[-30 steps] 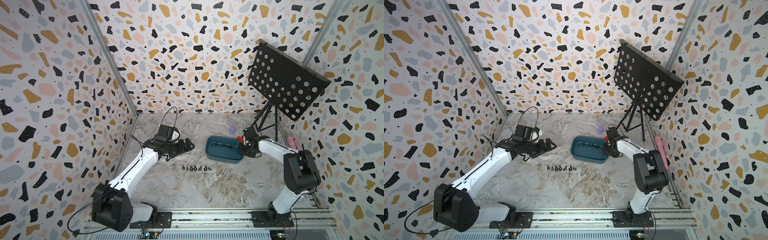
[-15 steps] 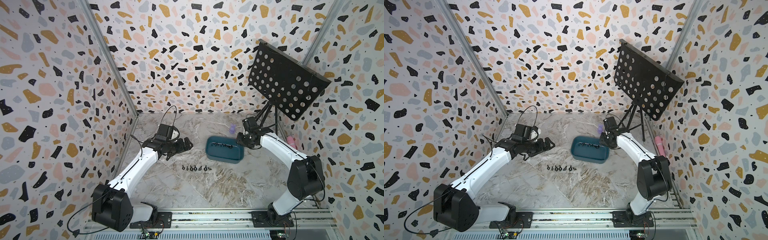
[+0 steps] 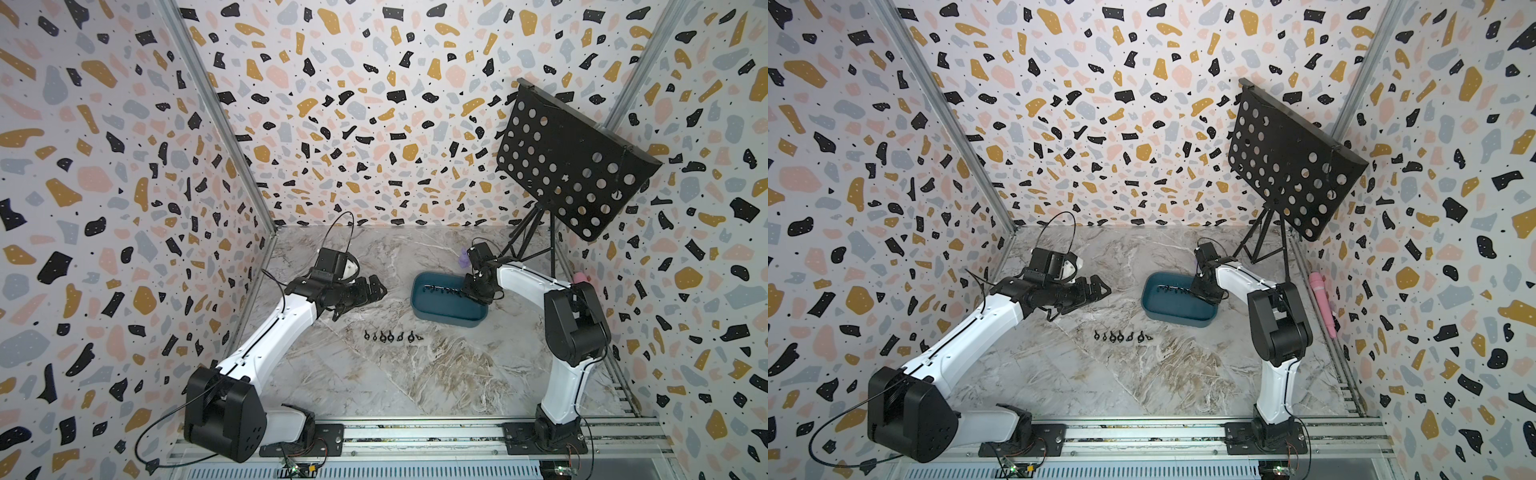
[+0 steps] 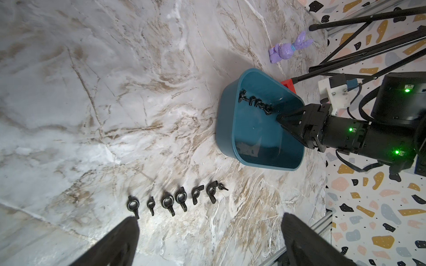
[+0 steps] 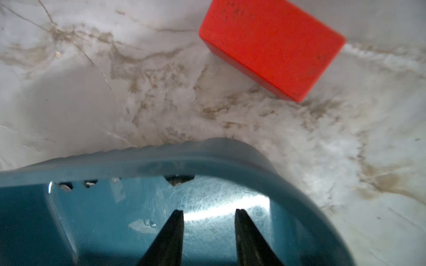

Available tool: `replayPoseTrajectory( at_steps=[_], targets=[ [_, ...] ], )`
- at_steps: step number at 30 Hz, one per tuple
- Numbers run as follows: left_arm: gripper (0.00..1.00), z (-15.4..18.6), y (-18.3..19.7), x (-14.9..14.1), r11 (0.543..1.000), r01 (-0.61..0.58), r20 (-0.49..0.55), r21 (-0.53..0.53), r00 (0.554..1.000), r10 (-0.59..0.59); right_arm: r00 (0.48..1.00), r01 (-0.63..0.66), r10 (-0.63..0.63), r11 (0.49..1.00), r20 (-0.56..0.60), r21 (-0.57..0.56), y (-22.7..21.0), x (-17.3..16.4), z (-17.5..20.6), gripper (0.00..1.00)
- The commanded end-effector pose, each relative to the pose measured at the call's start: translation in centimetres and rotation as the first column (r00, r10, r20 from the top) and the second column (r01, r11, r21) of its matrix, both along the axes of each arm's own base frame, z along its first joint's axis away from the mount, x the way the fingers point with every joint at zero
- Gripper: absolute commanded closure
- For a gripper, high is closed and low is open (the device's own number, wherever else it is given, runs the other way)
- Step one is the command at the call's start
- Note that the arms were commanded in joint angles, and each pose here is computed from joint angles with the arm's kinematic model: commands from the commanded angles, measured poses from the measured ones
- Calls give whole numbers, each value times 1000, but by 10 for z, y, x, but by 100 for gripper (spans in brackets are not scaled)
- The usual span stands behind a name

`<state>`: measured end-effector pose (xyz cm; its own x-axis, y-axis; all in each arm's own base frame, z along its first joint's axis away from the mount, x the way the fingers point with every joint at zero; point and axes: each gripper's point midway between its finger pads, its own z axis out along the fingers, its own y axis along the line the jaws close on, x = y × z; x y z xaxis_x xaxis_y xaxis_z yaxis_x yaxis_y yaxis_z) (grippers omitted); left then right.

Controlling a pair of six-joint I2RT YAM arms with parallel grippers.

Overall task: Take out the wing nut from the storage box
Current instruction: Pick up the wing nut from the storage box.

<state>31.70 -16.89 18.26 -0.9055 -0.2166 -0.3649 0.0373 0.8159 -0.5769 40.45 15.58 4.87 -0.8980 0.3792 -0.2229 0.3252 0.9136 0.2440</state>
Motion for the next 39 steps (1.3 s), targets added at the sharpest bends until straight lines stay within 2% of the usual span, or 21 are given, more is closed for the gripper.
replayPoseTrajectory(
  at_steps=[1, 9, 20, 27, 33, 39],
  targets=[
    [0, 10, -6, 4, 1000, 27, 27, -15, 999, -26, 998, 31, -33, 999, 46, 36, 8, 16, 16, 59],
    [0, 8, -7, 6, 999, 31, 21, -15, 999, -31, 999, 33, -35, 998, 28, 49, 14, 25, 7, 59],
    [0, 7, -9, 8, 999, 37, 17, -15, 999, -37, 998, 53, -53, 997, -15, 55, 13, 16, -10, 67],
    [0, 6, -9, 9, 999, 38, 15, -15, 999, -38, 998, 55, -53, 998, -33, 41, 11, 13, -20, 69],
    [0, 6, -9, 8, 999, 38, 16, -15, 999, -38, 998, 51, -50, 998, -27, 42, 11, 11, -20, 84],
    [0, 7, -9, 8, 999, 37, 15, -19, 999, -36, 999, 34, -35, 998, 16, 49, 10, 12, -5, 93]
  ],
)
